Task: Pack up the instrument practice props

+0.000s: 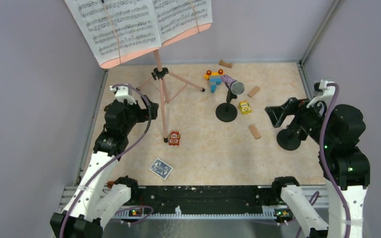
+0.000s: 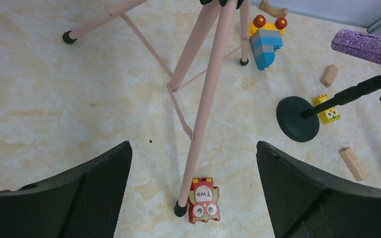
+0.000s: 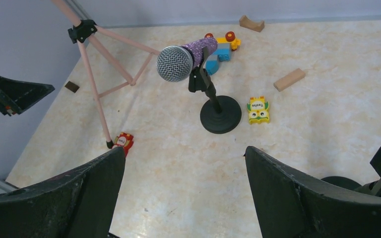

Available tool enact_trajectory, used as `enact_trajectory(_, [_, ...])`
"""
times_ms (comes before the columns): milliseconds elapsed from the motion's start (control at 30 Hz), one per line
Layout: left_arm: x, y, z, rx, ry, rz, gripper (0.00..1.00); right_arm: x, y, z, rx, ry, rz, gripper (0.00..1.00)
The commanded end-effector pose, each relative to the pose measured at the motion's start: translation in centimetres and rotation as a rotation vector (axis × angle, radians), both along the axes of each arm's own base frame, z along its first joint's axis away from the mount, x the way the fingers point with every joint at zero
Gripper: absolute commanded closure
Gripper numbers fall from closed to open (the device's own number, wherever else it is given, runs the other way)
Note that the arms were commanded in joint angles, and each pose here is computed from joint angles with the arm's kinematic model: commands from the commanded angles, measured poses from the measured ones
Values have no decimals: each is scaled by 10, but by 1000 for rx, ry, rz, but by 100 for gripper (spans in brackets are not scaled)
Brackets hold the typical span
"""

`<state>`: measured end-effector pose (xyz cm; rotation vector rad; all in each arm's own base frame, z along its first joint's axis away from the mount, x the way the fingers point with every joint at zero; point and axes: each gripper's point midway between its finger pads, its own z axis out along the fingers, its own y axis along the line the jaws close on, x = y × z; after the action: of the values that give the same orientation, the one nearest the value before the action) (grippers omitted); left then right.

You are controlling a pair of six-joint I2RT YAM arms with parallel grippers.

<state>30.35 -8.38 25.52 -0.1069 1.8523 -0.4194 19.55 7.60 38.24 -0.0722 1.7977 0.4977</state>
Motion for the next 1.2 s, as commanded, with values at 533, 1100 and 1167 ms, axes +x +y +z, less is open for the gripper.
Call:
enact_trajectory(533, [96, -33, -8, 28, -215, -60, 2, 0, 18, -17, 39, 33, 101, 10])
enact_trajectory(1100, [171, -53, -36, 174, -218, -48, 30, -8, 24, -12, 12, 6, 156, 10])
enact_trajectory(1167, [177, -54, -35, 179, -217, -48, 32, -10, 25, -12, 1, 1, 165, 10])
